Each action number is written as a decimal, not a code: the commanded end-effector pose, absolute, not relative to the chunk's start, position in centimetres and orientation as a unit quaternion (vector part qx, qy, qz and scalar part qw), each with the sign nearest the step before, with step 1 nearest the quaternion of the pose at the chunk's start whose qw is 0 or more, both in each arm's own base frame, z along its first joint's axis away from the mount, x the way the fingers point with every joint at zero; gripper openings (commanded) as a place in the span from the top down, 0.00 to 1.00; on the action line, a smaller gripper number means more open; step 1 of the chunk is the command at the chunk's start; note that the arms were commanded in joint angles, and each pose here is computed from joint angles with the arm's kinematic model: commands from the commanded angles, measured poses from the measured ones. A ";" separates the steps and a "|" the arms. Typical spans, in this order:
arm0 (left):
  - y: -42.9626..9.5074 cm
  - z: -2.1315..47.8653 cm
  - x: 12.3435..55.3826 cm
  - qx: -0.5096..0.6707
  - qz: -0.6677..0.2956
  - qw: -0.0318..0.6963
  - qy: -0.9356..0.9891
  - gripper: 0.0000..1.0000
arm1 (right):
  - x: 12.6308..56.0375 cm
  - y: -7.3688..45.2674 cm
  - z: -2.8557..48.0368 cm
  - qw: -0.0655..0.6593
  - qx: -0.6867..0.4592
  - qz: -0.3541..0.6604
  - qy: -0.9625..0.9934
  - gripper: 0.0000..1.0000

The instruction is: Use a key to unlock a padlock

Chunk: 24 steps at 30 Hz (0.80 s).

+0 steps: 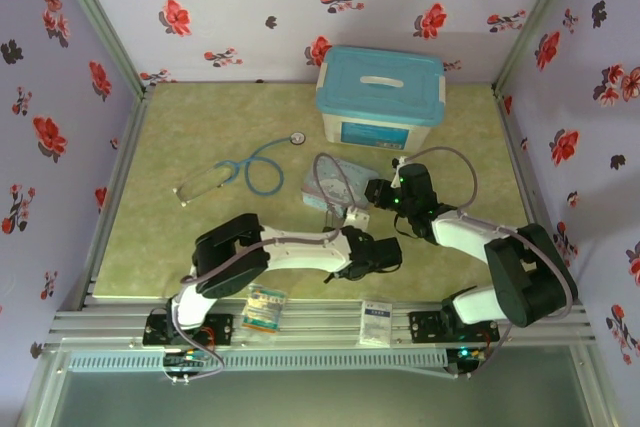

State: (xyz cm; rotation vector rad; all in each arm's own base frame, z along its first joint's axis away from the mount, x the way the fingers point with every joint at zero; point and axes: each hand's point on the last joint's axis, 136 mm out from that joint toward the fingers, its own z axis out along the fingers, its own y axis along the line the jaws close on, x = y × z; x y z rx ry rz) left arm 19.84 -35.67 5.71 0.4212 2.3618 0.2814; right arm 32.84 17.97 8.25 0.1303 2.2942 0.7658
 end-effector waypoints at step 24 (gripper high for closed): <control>-25.2 16.3 30.1 0.009 -0.138 0.435 0.890 0.10 | 22.1 19.0 11.6 0.328 -0.006 0.230 0.916 0.24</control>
